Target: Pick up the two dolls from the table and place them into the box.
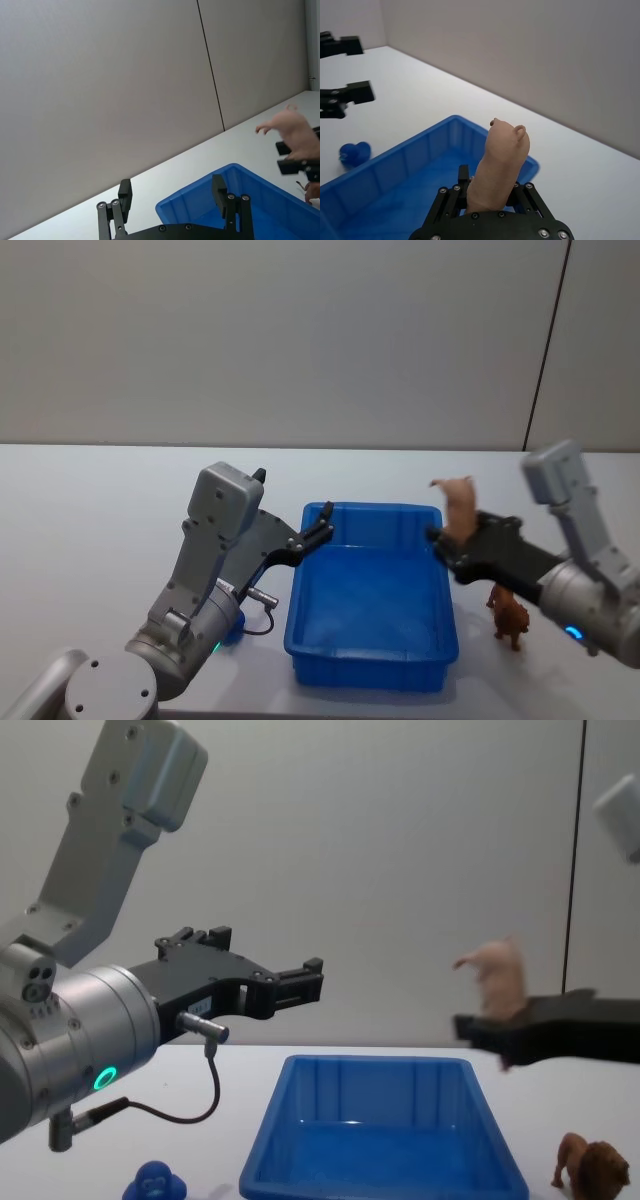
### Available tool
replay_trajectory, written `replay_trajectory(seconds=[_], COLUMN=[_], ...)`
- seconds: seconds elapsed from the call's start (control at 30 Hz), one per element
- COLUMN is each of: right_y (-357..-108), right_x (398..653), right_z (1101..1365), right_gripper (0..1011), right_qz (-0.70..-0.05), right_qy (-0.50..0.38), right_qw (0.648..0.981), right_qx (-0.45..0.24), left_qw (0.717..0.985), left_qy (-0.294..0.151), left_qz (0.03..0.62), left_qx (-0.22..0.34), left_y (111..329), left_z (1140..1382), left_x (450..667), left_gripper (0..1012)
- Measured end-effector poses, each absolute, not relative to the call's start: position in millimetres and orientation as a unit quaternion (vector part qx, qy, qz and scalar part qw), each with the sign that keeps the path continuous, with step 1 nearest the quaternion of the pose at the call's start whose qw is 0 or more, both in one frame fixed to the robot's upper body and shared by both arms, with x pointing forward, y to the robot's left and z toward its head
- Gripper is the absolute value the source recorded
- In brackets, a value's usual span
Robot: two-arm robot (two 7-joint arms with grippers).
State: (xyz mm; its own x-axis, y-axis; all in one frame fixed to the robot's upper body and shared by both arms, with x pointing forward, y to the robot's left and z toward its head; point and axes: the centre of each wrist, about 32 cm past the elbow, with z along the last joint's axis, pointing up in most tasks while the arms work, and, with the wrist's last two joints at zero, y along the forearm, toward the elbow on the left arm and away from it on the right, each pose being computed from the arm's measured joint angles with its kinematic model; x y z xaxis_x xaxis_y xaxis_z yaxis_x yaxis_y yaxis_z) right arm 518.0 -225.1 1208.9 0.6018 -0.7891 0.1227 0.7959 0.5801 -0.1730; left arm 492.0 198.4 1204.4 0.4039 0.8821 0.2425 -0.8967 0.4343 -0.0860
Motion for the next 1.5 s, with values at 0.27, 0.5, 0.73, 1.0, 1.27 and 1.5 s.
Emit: replay_trajectory(seconds=[0.27,0.5,0.73,1.0,1.27,1.5], right_y=[-202,-190,-184,-187,-201,-220], right_x=[524,527,527,521,511,498], right_z=[1205,1202,1202,1206,1209,1206], right_gripper=[378,567,799,999,1001,1001], right_qz=[-0.404,-0.386,-0.38,-0.392,-0.415,-0.437], right_qy=[-0.003,0.002,-0.003,-0.022,-0.03,-0.03], right_qw=[0.905,0.911,0.914,0.912,0.904,0.894], right_qx=[-0.131,-0.143,-0.143,-0.119,-0.099,-0.093], left_qw=[0.837,0.837,0.837,0.837,0.837,0.837], left_qy=[-0.126,-0.126,-0.126,-0.126,-0.126,-0.126], left_qz=[0.531,0.531,0.531,0.531,0.531,0.531], left_qx=[0.029,0.029,0.029,0.029,0.029,0.029], left_y=[198,198,198,198,198,198], left_z=[1204,1204,1204,1204,1204,1204], left_x=[492,492,492,492,492,492], left_gripper=[1001,1001,1001,1001,1001,1002])
